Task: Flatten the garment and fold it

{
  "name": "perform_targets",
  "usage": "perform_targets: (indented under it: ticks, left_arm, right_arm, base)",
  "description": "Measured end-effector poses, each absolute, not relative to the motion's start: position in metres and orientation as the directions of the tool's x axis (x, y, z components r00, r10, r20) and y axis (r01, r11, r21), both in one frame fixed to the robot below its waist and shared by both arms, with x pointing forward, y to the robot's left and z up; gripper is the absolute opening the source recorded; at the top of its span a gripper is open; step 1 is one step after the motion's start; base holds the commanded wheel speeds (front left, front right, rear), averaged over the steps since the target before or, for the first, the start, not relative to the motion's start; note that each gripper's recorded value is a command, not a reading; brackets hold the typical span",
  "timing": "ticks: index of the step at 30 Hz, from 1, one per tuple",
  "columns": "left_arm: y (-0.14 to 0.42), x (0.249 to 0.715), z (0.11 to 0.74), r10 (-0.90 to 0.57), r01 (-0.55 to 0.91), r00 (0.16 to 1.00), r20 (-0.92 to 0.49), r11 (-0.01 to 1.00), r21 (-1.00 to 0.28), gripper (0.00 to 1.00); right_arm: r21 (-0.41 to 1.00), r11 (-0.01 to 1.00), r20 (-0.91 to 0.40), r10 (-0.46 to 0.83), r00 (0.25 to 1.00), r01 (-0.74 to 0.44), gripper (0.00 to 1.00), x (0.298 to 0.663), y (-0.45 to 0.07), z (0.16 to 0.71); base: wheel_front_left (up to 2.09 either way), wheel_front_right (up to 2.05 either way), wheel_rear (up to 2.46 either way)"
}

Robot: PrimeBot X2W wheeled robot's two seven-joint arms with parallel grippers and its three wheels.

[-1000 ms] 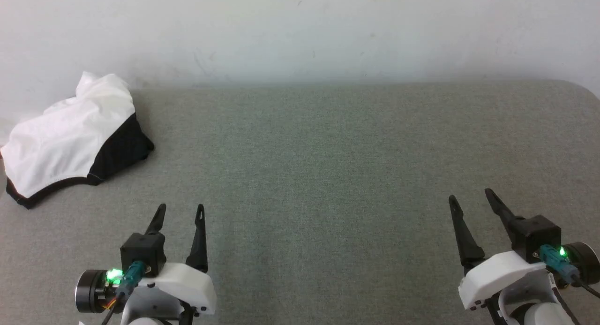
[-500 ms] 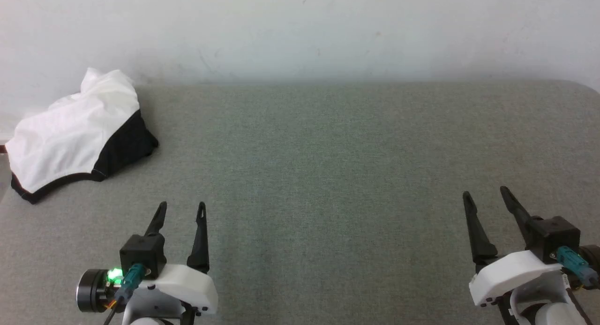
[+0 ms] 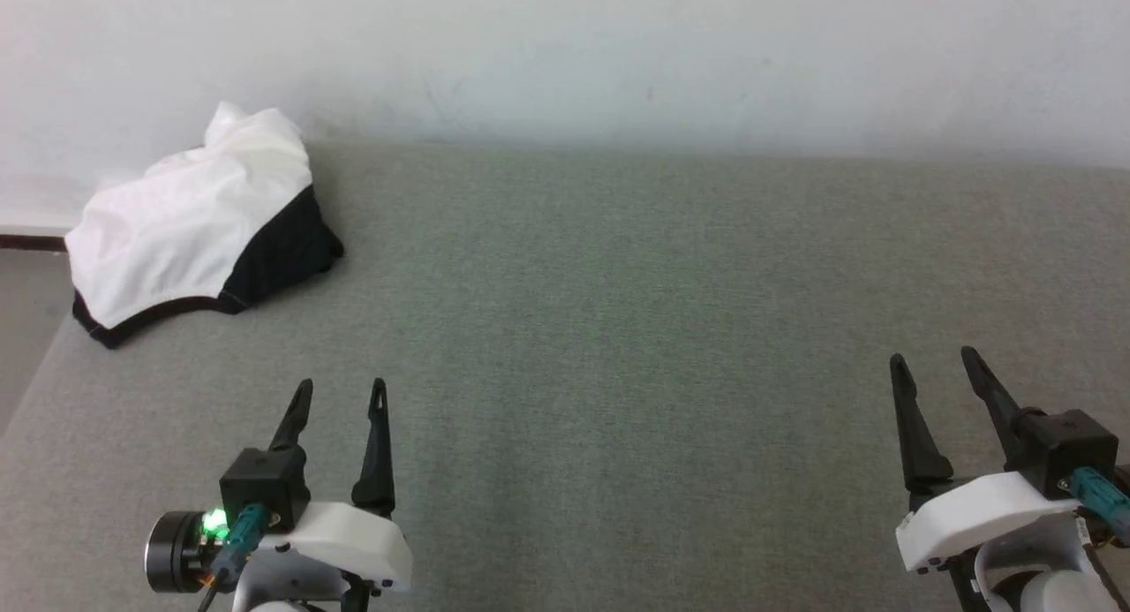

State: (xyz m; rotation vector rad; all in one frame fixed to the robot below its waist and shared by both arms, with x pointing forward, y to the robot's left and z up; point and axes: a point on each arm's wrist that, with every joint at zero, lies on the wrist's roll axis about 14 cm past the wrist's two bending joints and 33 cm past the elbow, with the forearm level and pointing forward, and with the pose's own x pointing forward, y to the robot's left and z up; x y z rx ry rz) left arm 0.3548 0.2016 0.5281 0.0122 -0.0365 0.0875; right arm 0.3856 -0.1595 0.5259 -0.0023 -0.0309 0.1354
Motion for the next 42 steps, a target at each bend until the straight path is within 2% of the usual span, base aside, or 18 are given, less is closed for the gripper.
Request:
perform_targets:
  ticks: [42]
  left_arm:
    - [0.280,0.271,0.527,0.380,-0.377,0.921,0.086,0.925,-0.053,1.00]
  right_arm:
    - [0.013,0.911,0.064,0.410,0.910,-0.411,1.00,0.406,-0.057,0.521]
  base:
    - [0.00,0.00,0.00]
